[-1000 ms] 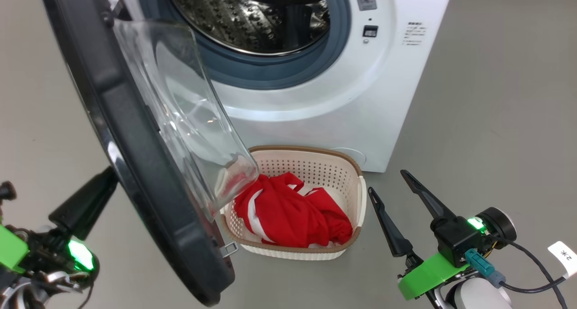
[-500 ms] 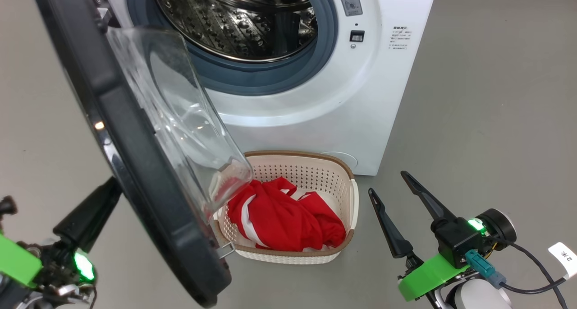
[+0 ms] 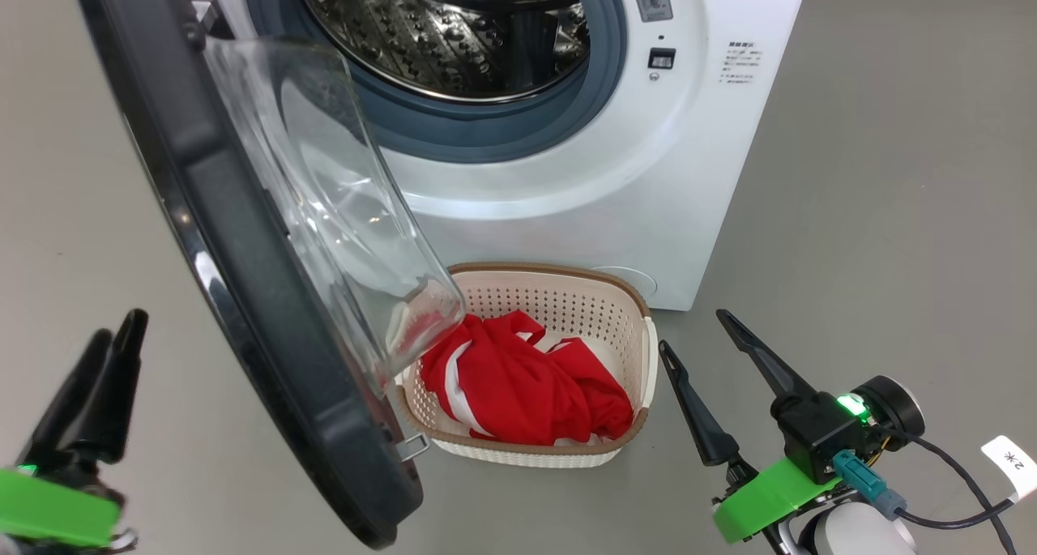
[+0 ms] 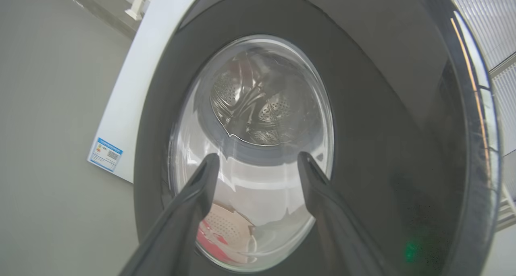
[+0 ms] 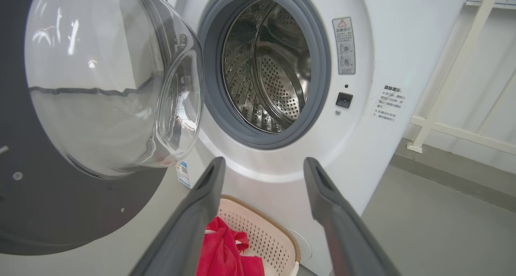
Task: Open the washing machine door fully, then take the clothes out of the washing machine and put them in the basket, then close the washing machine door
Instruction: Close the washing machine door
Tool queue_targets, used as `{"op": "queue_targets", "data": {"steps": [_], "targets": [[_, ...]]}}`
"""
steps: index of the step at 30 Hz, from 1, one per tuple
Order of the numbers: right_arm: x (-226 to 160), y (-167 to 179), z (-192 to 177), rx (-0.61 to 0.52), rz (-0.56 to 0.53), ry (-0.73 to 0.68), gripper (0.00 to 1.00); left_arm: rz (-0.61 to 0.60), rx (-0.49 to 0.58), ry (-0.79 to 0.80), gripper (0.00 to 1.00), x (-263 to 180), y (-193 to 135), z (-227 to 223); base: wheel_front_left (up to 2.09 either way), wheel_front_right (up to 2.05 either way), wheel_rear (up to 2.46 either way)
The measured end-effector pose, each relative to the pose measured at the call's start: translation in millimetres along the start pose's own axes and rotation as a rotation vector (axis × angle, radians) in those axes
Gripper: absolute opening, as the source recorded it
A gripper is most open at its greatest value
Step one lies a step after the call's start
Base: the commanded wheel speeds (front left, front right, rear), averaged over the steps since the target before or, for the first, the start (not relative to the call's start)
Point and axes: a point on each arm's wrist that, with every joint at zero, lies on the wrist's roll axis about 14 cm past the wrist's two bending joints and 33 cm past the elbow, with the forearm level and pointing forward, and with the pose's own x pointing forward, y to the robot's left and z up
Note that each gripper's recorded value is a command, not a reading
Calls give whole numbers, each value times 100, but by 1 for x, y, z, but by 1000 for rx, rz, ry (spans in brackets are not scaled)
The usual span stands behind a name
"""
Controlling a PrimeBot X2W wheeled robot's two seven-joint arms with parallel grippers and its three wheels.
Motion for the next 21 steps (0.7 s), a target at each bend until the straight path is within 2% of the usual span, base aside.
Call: {"op": "queue_targets", "data": {"steps": [2, 5, 10, 18, 21], "targets": [[1, 0, -2, 3, 2, 4, 100, 32, 124, -53, 100, 1, 5, 0, 0, 0, 0], [2, 1, -4, 5, 4, 9, 100, 13, 321, -104, 100, 2, -1, -6, 0, 0, 0], [1, -1, -4, 4, -2, 10, 100, 5, 549, -151, 100, -5, 14, -21, 0, 0, 0], [-1, -10, -2, 1, -28, 6, 100, 27, 750, -153, 100, -6, 26, -32, 0, 0, 0], [-2, -11, -2, 0, -32, 6, 100, 35, 770, -177, 100, -5, 22, -30, 0, 0, 0]]}}
